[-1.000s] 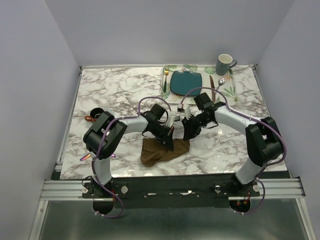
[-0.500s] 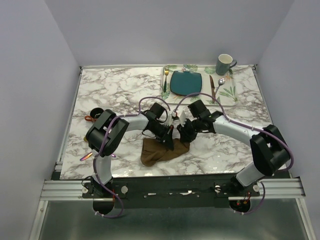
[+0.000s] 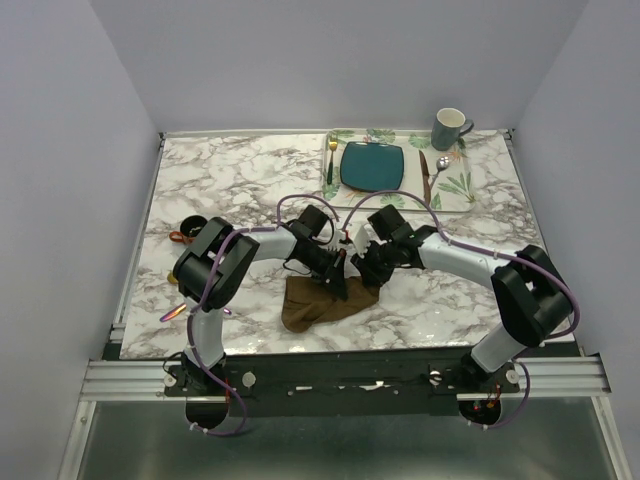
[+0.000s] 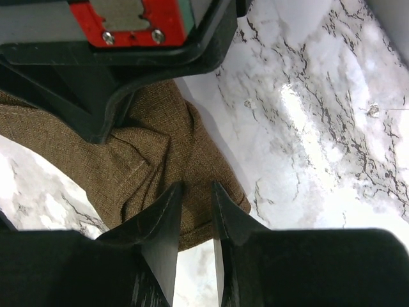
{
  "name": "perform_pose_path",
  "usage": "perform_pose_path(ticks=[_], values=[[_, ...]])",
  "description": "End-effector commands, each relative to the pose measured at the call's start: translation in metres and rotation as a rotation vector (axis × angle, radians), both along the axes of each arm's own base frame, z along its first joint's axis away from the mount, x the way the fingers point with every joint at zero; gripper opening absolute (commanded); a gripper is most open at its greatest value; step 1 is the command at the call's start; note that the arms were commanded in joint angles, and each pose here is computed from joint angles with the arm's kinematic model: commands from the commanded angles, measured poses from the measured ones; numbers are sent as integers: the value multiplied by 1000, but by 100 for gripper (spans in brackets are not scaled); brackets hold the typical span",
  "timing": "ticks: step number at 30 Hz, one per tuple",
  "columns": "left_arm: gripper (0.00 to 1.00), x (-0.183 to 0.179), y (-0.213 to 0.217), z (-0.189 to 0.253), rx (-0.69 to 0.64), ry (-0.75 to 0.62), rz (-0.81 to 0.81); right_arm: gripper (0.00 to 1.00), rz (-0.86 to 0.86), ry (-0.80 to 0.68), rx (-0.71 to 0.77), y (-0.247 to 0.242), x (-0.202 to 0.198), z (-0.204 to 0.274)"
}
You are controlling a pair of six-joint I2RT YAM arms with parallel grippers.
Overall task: Fold the napkin into a case and place the utensils inside
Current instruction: Stuff the top corner of the smaller-rectangle-folded napkin into the folded napkin.
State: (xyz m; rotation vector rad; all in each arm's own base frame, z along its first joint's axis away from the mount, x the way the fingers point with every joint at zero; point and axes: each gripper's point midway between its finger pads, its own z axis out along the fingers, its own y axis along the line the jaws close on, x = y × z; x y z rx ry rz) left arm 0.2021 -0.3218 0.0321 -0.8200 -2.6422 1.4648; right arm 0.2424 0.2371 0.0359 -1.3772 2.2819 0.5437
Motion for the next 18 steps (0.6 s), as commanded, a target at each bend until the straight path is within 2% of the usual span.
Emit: perform_pose_path(ticks=[1, 18], values=[[0, 11, 2, -12, 28, -26, 22, 35, -11, -11, -18, 1, 4, 6], [0, 12, 2, -13, 28, -17, 32, 39, -6, 3, -67, -3, -9, 2]])
